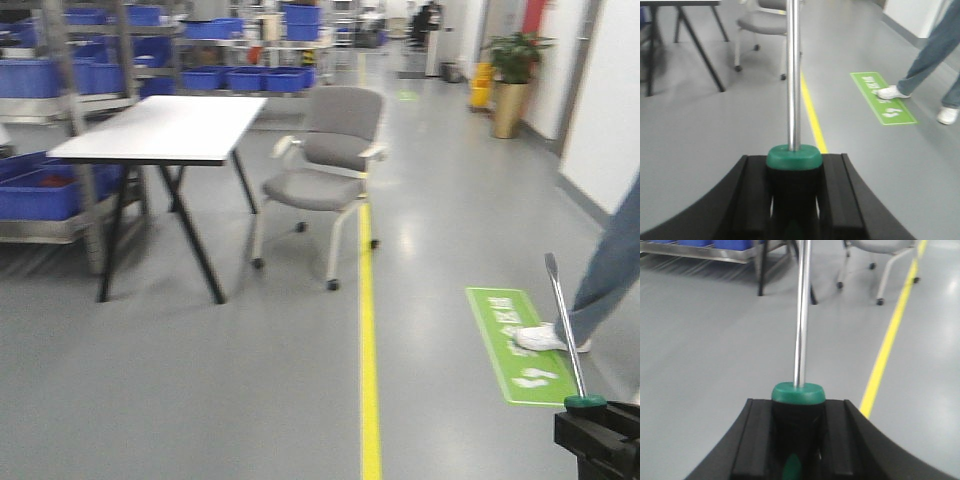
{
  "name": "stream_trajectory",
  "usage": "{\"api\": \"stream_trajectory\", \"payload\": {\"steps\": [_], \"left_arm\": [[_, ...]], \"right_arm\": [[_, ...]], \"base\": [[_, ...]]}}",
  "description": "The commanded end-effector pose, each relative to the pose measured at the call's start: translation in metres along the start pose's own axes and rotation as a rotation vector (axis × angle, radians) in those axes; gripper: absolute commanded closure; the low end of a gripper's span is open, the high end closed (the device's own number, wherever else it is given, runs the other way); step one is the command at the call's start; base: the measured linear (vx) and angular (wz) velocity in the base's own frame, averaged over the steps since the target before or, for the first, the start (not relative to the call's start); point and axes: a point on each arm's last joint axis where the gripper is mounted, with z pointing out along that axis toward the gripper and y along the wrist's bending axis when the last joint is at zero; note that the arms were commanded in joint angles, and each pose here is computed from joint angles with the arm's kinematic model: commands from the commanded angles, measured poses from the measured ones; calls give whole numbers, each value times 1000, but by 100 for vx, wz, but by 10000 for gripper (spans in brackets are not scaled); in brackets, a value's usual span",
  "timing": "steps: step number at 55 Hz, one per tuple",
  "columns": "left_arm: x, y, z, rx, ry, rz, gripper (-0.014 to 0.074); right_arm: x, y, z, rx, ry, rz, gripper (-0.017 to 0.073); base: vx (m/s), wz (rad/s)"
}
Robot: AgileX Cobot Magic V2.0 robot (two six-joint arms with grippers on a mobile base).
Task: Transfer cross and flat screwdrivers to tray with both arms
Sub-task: 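Hold both screwdrivers while the base drives to the roller-shelf station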
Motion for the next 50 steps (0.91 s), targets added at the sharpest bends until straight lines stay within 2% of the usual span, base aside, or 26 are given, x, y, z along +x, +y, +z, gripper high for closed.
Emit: {"api": "stream_trajectory", "payload": {"steps": [1,14,25,36,50], "left_arm": [[-20,-1,-5,1,-132,-13,594],[-20,-1,-5,1,-132,-13,594],[-20,-1,-5,1,-132,-13,594],[-20,-1,-5,1,-132,-13,594],[-20,-1,-5,1,-132,-13,594]], "right_arm": [[-16,-1,-6,28,-105,0,567],[-16,-1,-6,28,-105,0,567],[-16,-1,-6,28,-105,0,567],[-16,-1,-6,27,-104,0,567],[-16,-1,-6,27,-104,0,567]], "base": [[26,-70],[29,-61],[33,-31],[38,6],[44,37]]}}
